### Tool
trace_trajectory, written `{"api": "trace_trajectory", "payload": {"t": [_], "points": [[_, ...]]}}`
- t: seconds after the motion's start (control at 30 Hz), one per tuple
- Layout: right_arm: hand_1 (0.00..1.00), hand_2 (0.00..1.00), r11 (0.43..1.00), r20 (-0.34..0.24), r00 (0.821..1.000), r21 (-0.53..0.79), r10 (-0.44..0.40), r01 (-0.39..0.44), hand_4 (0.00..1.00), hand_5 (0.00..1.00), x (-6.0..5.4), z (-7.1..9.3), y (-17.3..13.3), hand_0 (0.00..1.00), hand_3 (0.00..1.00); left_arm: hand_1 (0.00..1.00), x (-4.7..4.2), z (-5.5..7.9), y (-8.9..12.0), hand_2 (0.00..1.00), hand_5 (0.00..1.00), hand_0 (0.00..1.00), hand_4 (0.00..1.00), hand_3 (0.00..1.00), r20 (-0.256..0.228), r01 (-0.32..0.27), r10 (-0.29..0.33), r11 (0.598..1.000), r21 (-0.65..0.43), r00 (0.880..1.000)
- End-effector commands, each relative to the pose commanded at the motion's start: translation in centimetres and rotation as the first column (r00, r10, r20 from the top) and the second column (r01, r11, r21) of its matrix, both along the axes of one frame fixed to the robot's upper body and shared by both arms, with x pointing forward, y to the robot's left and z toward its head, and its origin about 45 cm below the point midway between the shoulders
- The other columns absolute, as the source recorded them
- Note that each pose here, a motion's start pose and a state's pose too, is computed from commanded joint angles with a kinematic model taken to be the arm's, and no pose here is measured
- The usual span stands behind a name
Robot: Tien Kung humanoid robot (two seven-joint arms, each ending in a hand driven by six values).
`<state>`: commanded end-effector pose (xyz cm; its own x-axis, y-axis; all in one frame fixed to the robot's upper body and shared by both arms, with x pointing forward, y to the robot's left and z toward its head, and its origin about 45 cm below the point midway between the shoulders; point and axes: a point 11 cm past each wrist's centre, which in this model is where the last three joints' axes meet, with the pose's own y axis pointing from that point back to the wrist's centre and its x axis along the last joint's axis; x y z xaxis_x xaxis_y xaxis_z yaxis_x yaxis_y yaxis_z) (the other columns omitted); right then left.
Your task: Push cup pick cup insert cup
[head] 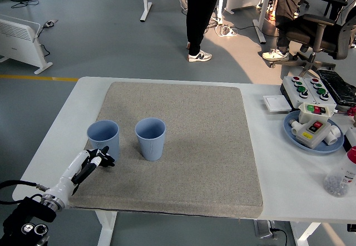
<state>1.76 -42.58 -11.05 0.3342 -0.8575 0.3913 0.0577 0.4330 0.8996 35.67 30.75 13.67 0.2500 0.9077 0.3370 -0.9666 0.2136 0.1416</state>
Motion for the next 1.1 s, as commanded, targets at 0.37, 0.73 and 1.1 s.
{"api": "trace_trajectory", "payload": {"t": [0.37,0.73,1.1], "points": [[0.546,0.507,1.000,-0.006,1.000,0.002,0.007,-0.007,0.201,0.998,-0.2,0.0,0.0,0.528,0.601,0.582,1.65,0.5,-0.2,0.483,0.998,0.617,0.686,0.452,0.007,0.004,-0.004,1.000,0.000,1.000],[0.546,0.507,1.000,0.001,1.000,0.005,0.013,-0.013,0.200,0.998,0.4,0.0,0.1,0.528,0.601,0.579,3.87,1.2,0.4,0.480,0.998,0.617,0.684,0.447,0.025,-0.038,0.039,0.999,-0.025,0.999],[0.546,0.507,1.000,0.003,1.000,0.006,0.022,-0.022,0.200,0.998,0.7,0.0,0.2,0.528,0.601,0.578,5.33,1.3,-0.3,0.476,0.998,0.640,0.676,0.441,0.023,-0.049,0.050,0.997,-0.058,0.998]]}}
